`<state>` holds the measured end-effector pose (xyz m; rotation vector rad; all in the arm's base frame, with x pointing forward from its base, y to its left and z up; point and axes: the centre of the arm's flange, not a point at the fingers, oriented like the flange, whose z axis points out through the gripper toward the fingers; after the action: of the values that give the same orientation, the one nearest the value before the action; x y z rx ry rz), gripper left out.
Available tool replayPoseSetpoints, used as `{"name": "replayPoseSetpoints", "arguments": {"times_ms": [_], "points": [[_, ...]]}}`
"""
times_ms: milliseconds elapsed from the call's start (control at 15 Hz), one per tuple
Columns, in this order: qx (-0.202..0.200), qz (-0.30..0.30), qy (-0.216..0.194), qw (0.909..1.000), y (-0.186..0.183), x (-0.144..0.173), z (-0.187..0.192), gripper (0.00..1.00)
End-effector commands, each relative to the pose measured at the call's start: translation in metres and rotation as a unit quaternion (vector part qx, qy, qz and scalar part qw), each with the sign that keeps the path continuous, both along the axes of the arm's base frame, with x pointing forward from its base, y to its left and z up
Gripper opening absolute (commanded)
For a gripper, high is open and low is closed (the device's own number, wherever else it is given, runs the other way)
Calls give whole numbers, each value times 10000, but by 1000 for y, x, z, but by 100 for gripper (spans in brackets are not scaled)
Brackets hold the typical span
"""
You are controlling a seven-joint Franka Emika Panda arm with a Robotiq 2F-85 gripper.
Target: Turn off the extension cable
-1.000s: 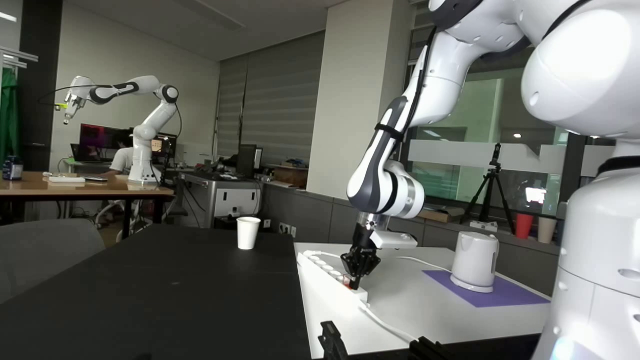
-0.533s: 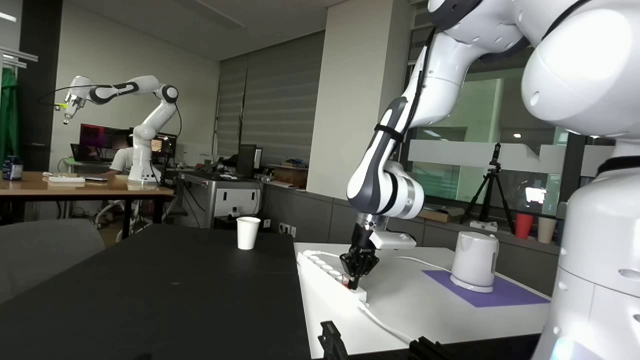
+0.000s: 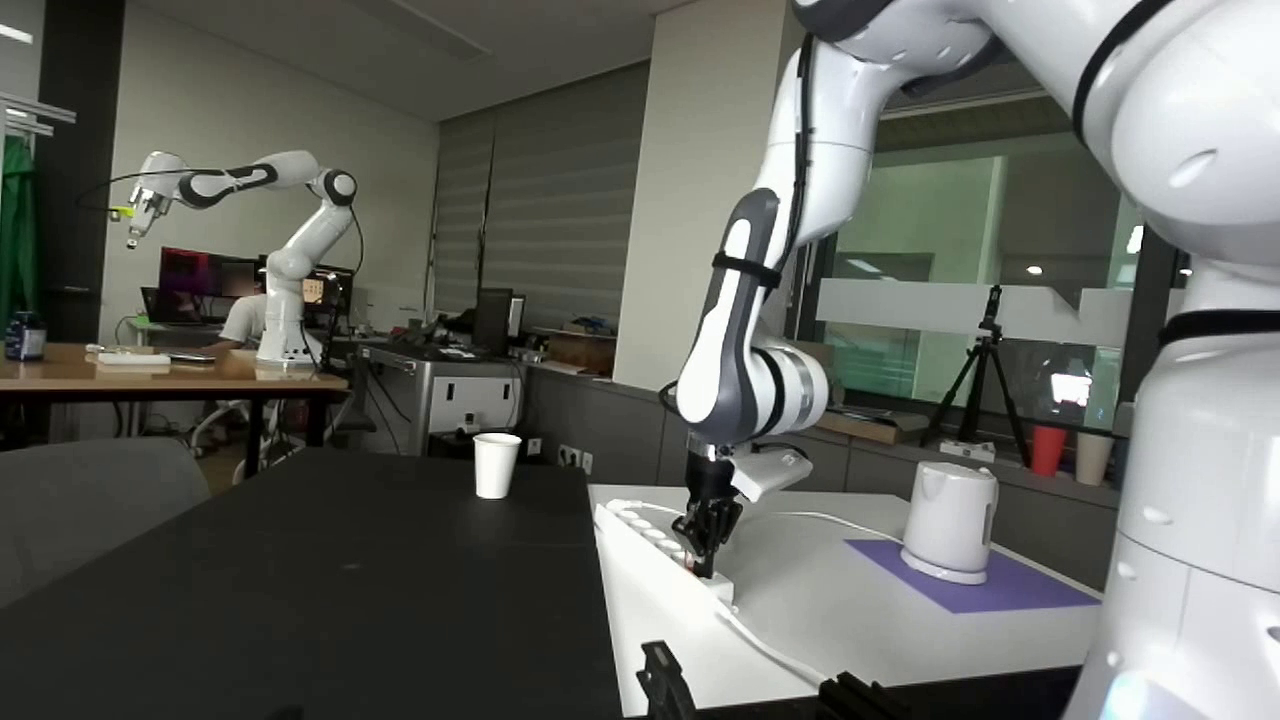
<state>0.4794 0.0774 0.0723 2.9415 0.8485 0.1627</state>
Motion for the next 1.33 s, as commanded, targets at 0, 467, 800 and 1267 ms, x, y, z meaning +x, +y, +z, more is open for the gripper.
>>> {"name": "replayPoseSetpoints", "arguments": {"times_ms": [0, 467, 800, 1267], "points": [[-449, 439, 131, 9979, 32, -6, -48, 0], [-762, 660, -123, 9948, 45, -7, -29, 0], [-1534, 498, -338, 9863, 51, -9, 9, 0], [-2231, 105, -322, 9742, 55, -10, 80, 0]]}}
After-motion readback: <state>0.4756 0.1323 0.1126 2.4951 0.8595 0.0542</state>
